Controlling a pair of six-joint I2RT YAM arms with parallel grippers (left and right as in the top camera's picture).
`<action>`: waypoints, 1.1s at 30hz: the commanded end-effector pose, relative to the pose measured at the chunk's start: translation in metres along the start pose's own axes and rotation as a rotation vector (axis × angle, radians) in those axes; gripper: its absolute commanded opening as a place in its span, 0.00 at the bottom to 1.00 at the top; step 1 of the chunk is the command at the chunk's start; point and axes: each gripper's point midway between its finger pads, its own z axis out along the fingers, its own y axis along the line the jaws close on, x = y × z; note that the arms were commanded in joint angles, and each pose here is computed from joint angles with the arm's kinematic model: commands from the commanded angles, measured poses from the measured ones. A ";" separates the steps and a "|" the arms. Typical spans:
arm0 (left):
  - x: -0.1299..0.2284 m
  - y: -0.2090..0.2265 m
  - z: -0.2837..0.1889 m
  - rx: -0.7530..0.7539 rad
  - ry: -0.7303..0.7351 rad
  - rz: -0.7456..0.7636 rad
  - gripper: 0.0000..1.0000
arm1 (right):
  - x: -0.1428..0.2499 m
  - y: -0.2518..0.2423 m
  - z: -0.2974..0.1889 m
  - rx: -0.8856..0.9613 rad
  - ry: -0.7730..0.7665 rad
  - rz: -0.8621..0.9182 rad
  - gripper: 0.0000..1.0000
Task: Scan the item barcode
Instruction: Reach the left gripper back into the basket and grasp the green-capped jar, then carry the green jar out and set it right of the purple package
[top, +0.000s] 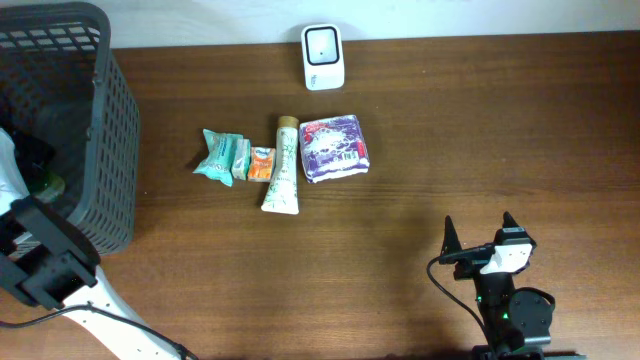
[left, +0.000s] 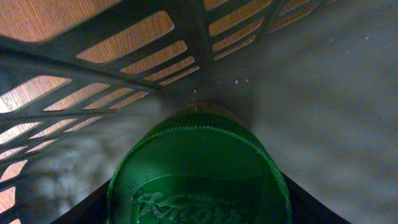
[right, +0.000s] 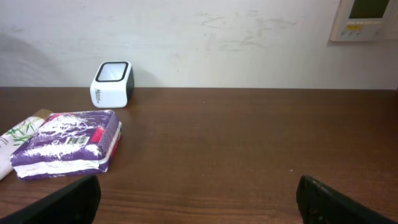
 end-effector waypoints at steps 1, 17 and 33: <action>-0.002 0.003 -0.003 0.012 -0.002 0.002 0.67 | 0.003 -0.003 0.000 0.015 0.004 -0.002 0.99; -0.028 0.002 -0.071 0.100 -0.135 -0.031 0.25 | 0.003 -0.003 0.000 0.015 0.004 -0.002 0.99; -0.013 -0.045 -0.305 0.840 -0.322 0.053 0.31 | 0.003 -0.003 0.000 0.015 0.005 -0.002 0.99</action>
